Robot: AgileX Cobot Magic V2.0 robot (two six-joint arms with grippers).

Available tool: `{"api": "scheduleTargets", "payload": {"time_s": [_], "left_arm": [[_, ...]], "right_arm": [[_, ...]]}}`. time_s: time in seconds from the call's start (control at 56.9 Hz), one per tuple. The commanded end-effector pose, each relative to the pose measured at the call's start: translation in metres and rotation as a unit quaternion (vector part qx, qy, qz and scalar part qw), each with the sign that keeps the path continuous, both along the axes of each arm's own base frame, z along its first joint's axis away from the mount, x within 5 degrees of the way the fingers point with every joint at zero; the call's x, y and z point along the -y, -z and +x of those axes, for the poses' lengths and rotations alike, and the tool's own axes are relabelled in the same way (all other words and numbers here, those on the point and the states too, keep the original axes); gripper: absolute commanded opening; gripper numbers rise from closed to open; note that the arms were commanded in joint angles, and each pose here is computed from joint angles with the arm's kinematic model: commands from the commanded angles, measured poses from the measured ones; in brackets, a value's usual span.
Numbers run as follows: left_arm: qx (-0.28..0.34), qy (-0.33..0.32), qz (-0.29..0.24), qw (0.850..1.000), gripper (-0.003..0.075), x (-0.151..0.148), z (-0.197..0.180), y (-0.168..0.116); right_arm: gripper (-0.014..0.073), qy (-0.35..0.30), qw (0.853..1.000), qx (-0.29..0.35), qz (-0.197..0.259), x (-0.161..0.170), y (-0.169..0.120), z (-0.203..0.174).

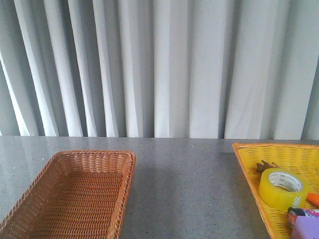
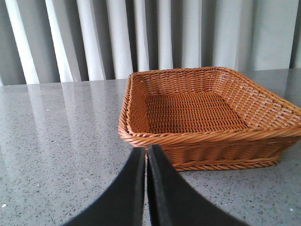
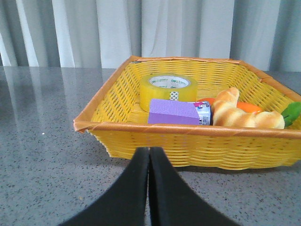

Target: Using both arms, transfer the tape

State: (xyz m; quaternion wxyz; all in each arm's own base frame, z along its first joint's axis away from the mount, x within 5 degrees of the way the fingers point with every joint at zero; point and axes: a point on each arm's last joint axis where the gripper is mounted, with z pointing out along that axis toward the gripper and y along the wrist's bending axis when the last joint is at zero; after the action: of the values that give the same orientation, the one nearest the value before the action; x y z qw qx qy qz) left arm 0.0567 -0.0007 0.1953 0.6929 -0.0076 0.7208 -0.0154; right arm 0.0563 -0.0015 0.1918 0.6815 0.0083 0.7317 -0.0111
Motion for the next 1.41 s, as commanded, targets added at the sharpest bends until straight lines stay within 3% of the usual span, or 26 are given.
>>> {"api": "scheduleTargets", "payload": {"time_s": [0.0,0.809,0.967,1.214,1.302,1.39], "left_arm": [[0.046,0.000,-0.004,0.999,-0.0006,0.000,-0.002,-0.010],[0.046,0.000,-0.004,0.999,-0.0006,0.000,-0.002,-0.010],[0.047,-0.002,0.067,0.997,-0.0006,0.000,-0.002,-0.010],[0.048,-0.002,0.065,0.997,-0.0006,0.000,-0.002,-0.010],[0.072,0.000,0.010,0.997,-0.0006,0.000,-0.002,-0.016],[0.121,0.005,-0.125,0.985,-0.0006,-0.001,-0.004,-0.026]], "right_arm": [[-0.0008,0.003,0.999,0.042,-0.001,0.000,-0.006,0.000],[-0.0008,0.003,0.999,0.042,-0.001,0.000,-0.006,0.000],[-0.0008,0.003,0.999,0.042,-0.001,0.000,-0.006,0.000],[-0.0008,0.003,0.997,0.072,0.001,0.000,-0.012,-0.001],[-0.0008,0.003,0.989,0.146,0.029,0.001,-0.027,-0.003],[-0.0008,-0.001,0.965,0.255,0.063,0.002,-0.054,-0.011]]}}
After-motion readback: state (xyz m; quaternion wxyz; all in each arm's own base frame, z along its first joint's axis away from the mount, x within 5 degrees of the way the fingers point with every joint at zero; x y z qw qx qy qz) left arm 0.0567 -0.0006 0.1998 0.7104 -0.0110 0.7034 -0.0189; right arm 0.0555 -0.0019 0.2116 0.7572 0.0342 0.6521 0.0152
